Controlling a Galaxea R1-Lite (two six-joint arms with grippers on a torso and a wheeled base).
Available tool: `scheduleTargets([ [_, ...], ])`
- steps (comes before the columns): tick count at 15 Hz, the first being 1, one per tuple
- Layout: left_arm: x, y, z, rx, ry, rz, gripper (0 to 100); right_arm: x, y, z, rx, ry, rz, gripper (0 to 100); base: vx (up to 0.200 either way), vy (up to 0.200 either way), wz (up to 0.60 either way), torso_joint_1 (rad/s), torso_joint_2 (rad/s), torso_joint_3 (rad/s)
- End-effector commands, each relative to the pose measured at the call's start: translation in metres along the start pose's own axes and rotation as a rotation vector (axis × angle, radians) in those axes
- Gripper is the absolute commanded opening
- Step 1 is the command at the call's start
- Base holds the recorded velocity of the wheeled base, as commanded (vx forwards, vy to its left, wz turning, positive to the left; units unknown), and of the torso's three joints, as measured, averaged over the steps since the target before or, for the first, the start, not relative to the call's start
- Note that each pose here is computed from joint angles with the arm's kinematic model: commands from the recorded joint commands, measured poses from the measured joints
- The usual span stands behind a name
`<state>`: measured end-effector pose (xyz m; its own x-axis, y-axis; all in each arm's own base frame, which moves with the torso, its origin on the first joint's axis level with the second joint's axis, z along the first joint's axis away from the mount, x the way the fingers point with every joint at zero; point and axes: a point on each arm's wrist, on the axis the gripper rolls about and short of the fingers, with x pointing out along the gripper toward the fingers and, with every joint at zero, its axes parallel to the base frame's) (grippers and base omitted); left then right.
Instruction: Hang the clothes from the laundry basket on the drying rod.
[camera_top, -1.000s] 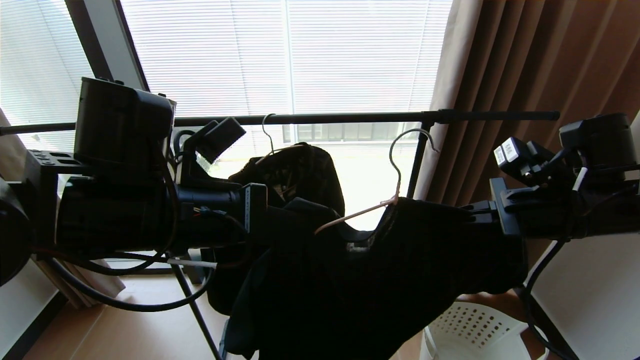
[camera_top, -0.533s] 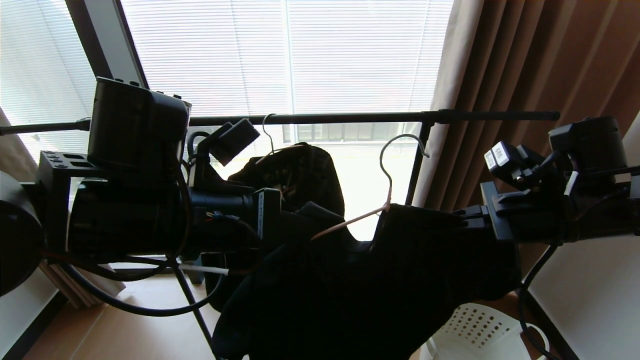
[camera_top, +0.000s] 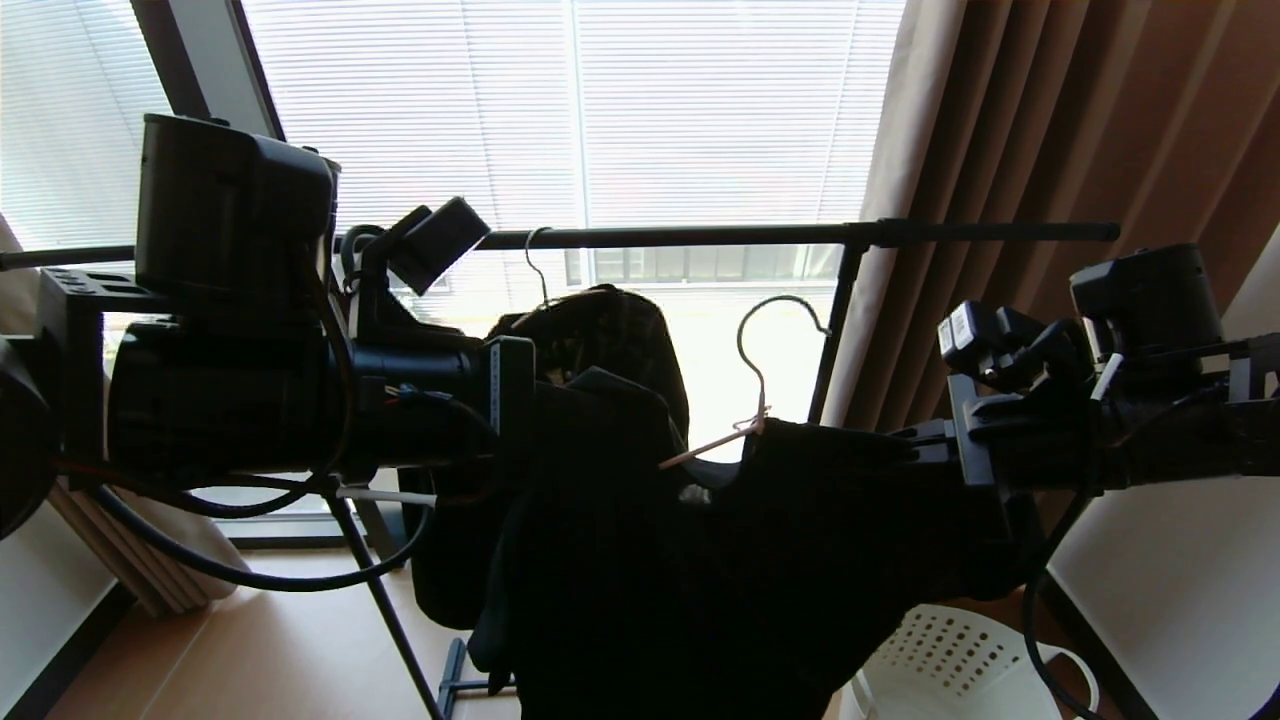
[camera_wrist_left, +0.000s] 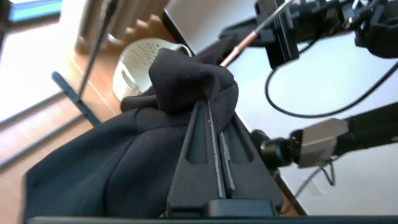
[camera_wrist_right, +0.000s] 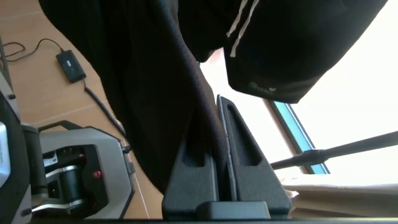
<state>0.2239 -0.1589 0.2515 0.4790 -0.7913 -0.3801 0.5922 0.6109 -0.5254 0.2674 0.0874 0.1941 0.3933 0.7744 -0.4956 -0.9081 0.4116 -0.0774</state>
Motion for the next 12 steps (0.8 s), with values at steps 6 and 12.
scheduleTargets([
  [6,0.0,0.006,-0.005,-0.005,0.013,0.018,0,-0.021,0.007,0.012,-0.027,-0.051,-0.039,0,0.0,0.0,0.0,0.0,0.0,0.0],
  [12,-0.006,0.026,-0.009,0.031,0.01,0.09,0,-0.043,0.01,0.017,-0.045,-0.1,-0.069,0,0.0,0.0,0.0,0.0,0.0,0.0],
])
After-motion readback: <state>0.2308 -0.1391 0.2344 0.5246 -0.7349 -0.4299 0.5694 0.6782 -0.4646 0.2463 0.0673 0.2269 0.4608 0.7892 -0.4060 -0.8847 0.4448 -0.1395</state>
